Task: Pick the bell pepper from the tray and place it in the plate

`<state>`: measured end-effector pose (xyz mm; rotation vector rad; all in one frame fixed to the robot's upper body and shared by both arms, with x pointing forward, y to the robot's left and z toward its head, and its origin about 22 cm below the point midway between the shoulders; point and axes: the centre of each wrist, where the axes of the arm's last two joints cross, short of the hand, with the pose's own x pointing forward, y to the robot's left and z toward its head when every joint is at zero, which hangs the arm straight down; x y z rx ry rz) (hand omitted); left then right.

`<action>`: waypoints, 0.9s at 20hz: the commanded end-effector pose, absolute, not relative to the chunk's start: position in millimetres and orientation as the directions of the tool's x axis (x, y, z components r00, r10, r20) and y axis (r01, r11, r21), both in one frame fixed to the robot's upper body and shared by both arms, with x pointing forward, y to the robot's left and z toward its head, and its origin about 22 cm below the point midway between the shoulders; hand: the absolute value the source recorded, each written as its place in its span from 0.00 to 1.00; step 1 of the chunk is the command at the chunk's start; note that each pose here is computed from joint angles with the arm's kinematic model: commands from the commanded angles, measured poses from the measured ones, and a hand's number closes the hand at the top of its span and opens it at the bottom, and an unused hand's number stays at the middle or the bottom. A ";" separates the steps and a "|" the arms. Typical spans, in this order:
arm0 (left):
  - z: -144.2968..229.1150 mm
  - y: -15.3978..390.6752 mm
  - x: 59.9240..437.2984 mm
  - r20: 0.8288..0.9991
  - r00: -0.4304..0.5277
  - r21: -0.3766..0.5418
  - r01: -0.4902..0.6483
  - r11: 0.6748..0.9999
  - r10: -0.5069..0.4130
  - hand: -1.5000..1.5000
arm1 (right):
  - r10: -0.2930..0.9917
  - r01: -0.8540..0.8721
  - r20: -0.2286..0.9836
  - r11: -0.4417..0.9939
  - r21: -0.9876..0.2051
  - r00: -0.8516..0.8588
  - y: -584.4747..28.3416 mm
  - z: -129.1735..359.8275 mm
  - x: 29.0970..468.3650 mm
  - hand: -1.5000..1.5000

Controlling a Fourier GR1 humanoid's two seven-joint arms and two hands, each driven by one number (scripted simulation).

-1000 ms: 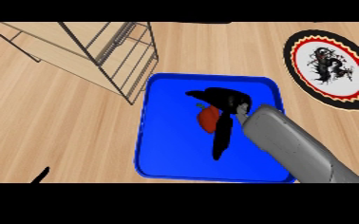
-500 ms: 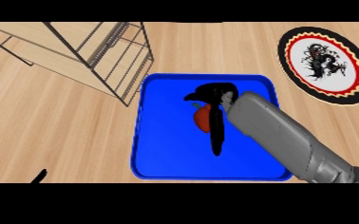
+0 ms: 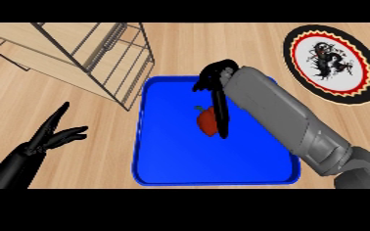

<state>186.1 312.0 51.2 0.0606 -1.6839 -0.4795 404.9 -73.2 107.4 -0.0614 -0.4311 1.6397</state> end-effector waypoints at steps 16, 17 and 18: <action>98.4 260.4 281.1 0.924 -0.302 0.316 0.257 0.913 -0.234 0.50 | 0.995 -0.996 0.073 -0.066 -0.053 -0.070 -59.0 110.7 448.1 0.00; 83.2 257.2 268.7 0.926 -0.289 0.317 0.243 0.917 -0.243 0.50 | 0.993 -0.996 0.081 -0.079 -0.035 -0.081 -61.4 98.7 444.3 0.00; 84.0 258.5 275.9 0.928 -0.292 0.313 0.268 0.911 -0.233 0.50 | 0.995 -0.996 0.069 -0.068 -0.049 -0.071 -58.3 109.7 448.3 0.00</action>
